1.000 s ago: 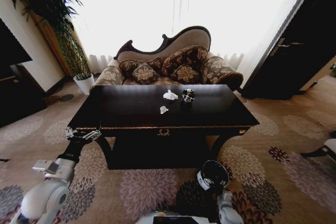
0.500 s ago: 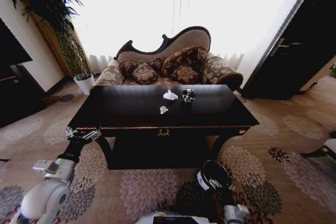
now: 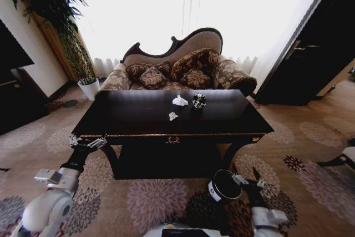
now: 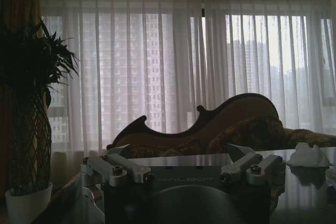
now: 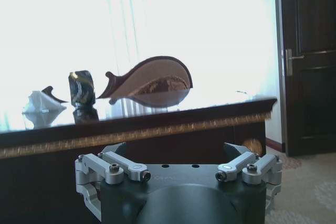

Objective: Move to the front of the table and place the trash on the table into the trash bin.

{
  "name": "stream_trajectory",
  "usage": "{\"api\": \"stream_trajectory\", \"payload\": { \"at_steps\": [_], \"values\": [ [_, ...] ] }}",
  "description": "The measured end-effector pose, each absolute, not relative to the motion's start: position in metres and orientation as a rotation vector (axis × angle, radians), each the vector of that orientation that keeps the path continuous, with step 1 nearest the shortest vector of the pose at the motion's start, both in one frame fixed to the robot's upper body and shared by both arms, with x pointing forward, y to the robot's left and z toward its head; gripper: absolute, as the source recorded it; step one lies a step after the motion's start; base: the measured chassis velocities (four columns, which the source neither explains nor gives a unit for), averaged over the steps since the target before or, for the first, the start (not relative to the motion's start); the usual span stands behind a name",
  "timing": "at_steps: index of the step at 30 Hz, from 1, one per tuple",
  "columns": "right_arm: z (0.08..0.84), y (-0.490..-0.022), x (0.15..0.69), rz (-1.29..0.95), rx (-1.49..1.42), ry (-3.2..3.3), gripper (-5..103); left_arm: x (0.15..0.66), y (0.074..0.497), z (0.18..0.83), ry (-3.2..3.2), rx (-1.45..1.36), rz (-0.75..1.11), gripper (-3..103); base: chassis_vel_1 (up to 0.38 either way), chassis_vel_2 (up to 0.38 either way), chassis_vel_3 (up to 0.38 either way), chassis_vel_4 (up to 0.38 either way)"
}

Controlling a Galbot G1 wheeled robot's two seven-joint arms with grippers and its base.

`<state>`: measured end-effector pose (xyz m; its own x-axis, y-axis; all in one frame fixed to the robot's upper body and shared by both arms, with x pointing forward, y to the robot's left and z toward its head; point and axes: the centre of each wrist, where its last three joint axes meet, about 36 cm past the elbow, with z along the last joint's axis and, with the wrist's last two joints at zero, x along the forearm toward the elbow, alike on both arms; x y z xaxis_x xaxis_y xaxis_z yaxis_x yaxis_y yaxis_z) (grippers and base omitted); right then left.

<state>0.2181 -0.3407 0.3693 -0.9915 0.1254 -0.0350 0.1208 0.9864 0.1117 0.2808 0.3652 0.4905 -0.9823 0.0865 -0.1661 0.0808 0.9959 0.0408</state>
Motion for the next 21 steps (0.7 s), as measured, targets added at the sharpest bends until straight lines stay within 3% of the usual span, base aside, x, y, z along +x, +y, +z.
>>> {"api": "stream_trajectory", "payload": {
  "at_steps": [21],
  "values": [
    [0.473, -0.354, 0.333, 0.063, -0.244, 3.106, 100, 0.281, 0.365, 0.491, 2.97, 0.126, 0.051, 100, 0.0, 0.0, 0.0, 0.0]
  ]
}}
